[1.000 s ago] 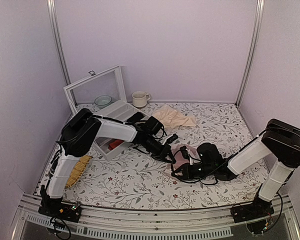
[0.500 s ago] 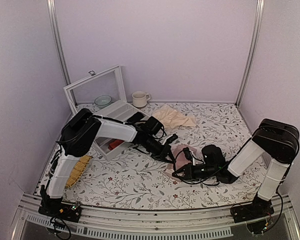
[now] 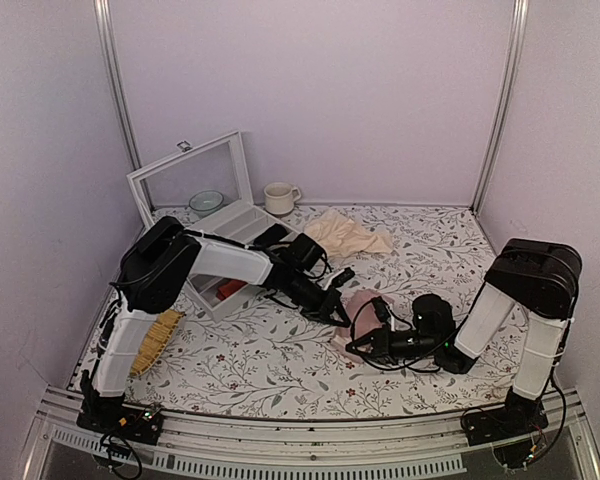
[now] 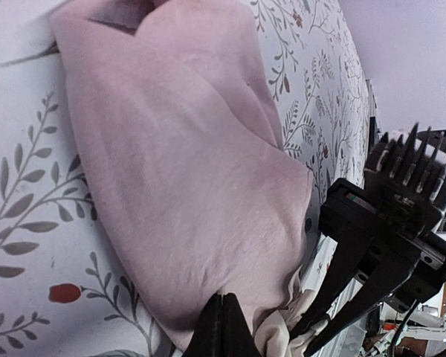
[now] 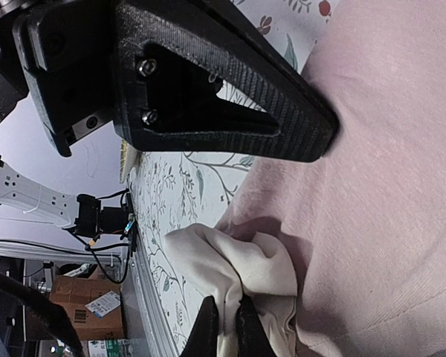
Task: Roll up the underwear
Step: Roll the underwear at the center of the board.
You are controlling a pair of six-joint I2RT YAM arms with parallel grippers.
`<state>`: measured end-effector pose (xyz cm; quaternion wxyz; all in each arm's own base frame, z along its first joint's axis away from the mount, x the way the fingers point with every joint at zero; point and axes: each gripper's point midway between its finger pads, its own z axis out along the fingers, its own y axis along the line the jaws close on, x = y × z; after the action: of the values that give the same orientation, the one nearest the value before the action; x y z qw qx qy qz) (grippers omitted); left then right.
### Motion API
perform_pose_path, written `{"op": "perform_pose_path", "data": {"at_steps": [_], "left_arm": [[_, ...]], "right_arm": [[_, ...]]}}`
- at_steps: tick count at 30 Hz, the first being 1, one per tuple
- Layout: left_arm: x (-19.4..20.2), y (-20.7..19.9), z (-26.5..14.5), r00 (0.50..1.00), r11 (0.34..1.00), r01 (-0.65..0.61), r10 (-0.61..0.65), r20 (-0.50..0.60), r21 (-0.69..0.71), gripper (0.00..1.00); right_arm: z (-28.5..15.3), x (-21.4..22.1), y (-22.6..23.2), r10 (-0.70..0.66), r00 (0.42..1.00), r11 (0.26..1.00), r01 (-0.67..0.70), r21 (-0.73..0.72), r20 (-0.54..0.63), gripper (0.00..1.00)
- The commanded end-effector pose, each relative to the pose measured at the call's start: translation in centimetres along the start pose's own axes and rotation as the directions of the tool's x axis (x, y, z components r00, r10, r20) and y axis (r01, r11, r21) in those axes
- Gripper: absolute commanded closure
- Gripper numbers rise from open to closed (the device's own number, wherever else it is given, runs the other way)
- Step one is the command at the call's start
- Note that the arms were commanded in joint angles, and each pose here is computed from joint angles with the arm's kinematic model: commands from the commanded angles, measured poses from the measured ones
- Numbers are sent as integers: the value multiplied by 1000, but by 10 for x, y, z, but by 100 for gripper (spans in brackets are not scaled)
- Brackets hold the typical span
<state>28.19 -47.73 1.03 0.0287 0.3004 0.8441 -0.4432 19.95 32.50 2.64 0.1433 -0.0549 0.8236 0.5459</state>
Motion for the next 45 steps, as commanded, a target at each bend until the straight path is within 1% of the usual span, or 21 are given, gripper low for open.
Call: {"op": "perform_pose_path", "data": {"at_steps": [1,3,6,9,17,22,25,29,32,36,40,42,45], "left_arm": [[24,49,-5,993,980,112,-119,-27,-167,100],[19,48,-12,993,979,114,-118,-9,-170,99],[8,45,-27,993,978,117,-114,29,-171,95],[-3,43,-43,992,977,119,-108,67,-177,93],[-24,28,-85,983,977,117,-89,161,-178,93],[-19,19,-94,984,980,107,-80,159,-169,92],[-11,14,-96,989,983,76,-53,141,-166,92],[13,13,-94,996,989,33,-20,88,-146,90],[36,7,-90,999,994,-14,18,42,-107,82],[61,-14,-81,996,996,-93,92,-11,-20,70],[66,-31,-75,989,988,-148,148,-12,42,53],[66,-37,-71,986,984,-166,167,-12,64,49],[66,-43,-63,981,978,-193,195,-19,81,46]], "right_arm": [[0,51,-48,165,972,979,-141,146,-169,100],[0,52,-50,175,969,977,-149,153,-174,100],[1,54,-55,187,964,971,-152,185,-190,100],[-1,55,-61,184,963,965,-140,220,-195,100],[-4,60,-79,212,953,932,-131,338,-216,100],[-6,57,-80,205,954,923,-115,367,-218,100],[-6,58,-82,202,954,919,-106,380,-223,100],[-6,57,-83,202,954,914,-102,393,-222,100],[-7,56,-85,197,954,910,-93,404,-224,100],[-10,56,-86,197,956,904,-91,418,-217,100],[-11,57,-86,204,955,902,-98,420,-214,100],[-12,56,-85,202,956,903,-98,418,-212,100],[-12,55,-83,202,957,904,-100,415,-209,100]]}}
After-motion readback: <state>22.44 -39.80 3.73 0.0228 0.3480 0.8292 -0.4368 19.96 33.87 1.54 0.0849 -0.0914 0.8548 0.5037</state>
